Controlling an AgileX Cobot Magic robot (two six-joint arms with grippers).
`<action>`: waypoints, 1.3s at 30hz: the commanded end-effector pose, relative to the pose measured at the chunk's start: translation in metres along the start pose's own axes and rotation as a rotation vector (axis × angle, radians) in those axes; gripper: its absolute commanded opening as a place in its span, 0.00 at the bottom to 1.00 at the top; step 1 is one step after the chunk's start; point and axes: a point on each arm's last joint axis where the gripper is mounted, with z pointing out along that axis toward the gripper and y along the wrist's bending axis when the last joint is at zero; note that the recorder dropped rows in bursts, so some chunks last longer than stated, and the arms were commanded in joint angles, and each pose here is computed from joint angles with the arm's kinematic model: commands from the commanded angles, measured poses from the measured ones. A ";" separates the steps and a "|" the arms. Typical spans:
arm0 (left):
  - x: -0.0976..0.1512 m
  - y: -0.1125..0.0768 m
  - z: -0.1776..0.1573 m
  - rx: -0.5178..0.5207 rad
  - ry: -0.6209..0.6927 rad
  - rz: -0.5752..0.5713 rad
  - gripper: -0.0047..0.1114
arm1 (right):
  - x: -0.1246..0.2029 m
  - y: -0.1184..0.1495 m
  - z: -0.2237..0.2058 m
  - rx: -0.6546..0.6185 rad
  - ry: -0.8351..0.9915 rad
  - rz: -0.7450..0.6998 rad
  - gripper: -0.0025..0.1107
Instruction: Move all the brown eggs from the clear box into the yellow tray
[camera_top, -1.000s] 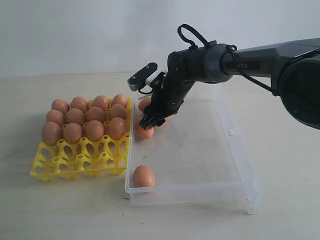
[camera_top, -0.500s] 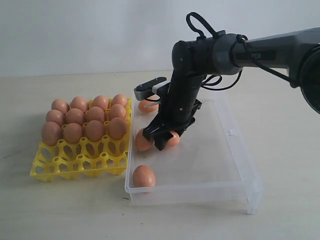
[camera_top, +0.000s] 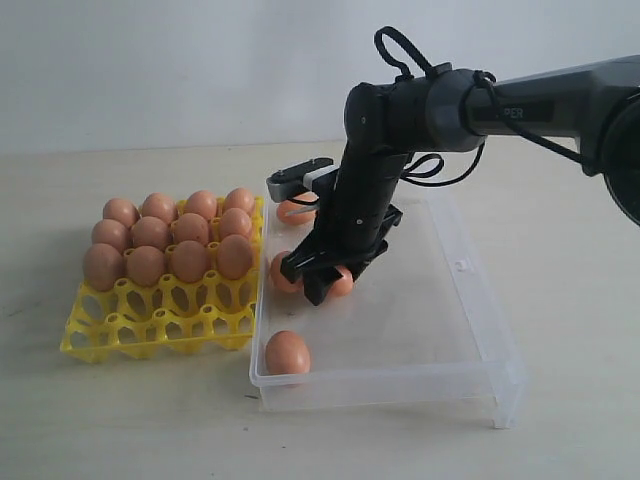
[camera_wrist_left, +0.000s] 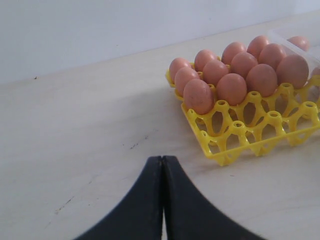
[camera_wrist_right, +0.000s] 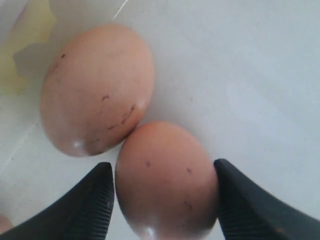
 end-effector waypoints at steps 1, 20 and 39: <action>-0.002 0.000 -0.001 0.002 -0.016 0.000 0.04 | -0.004 0.001 -0.003 0.011 -0.048 -0.004 0.52; -0.002 0.000 -0.001 0.002 -0.016 0.000 0.04 | -0.013 -0.004 -0.013 0.069 -0.161 -0.021 0.52; -0.002 0.000 -0.001 0.002 -0.016 0.000 0.04 | -0.020 -0.009 0.019 0.046 -0.230 0.031 0.36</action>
